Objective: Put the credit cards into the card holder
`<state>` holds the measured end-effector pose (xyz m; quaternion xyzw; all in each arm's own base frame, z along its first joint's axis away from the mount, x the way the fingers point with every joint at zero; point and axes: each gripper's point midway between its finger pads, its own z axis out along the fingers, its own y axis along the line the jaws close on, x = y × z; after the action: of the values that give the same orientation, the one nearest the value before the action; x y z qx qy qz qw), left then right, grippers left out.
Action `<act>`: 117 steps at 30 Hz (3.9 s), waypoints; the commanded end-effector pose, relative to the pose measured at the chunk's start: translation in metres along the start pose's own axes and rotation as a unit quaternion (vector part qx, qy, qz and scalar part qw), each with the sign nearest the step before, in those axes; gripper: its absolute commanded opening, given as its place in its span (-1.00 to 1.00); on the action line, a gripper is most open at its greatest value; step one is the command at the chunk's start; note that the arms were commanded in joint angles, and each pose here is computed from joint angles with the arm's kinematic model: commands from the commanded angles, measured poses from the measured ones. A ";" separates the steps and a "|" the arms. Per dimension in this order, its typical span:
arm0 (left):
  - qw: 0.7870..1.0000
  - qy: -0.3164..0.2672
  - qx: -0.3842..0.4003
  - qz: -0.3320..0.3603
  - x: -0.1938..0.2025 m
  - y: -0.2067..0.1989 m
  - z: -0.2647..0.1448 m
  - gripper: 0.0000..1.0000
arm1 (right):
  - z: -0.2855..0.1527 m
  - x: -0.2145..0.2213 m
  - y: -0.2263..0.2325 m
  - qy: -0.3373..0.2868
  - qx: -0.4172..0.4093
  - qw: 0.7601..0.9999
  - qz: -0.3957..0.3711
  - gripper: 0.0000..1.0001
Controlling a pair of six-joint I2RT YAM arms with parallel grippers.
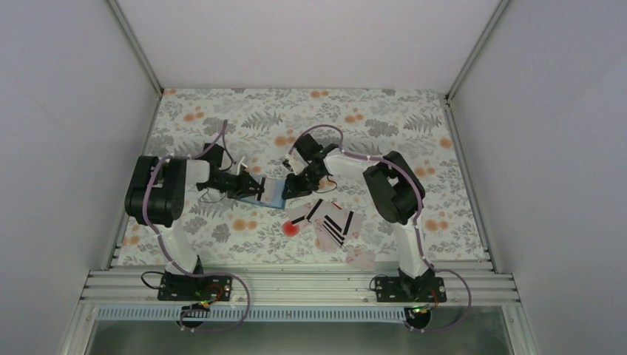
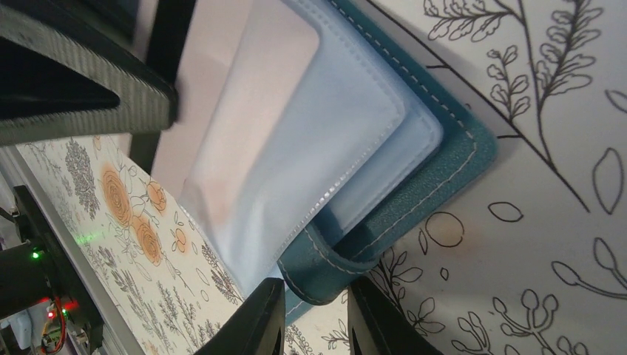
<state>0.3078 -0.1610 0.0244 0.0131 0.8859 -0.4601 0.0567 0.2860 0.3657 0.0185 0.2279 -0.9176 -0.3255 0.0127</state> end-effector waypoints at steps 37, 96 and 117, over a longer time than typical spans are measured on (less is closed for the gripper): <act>0.946 0.078 -0.312 0.035 0.018 -0.003 0.019 0.15 | 0.028 0.025 -0.048 0.001 0.068 0.998 0.003 -0.53; 0.962 -0.145 -0.215 0.091 -0.034 -0.068 -0.110 1.00 | -0.110 -0.039 0.013 -0.175 0.043 0.982 -0.049 -0.43; 0.993 -0.084 -0.082 -0.018 -0.019 0.024 -0.078 0.93 | -0.033 -0.016 0.011 -0.095 -0.006 0.995 0.006 -0.06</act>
<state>0.3260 -0.0731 0.0574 -0.0697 0.9253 -0.3497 0.1289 0.3072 0.3510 0.0648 0.1930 -0.9158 -0.3415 -0.0857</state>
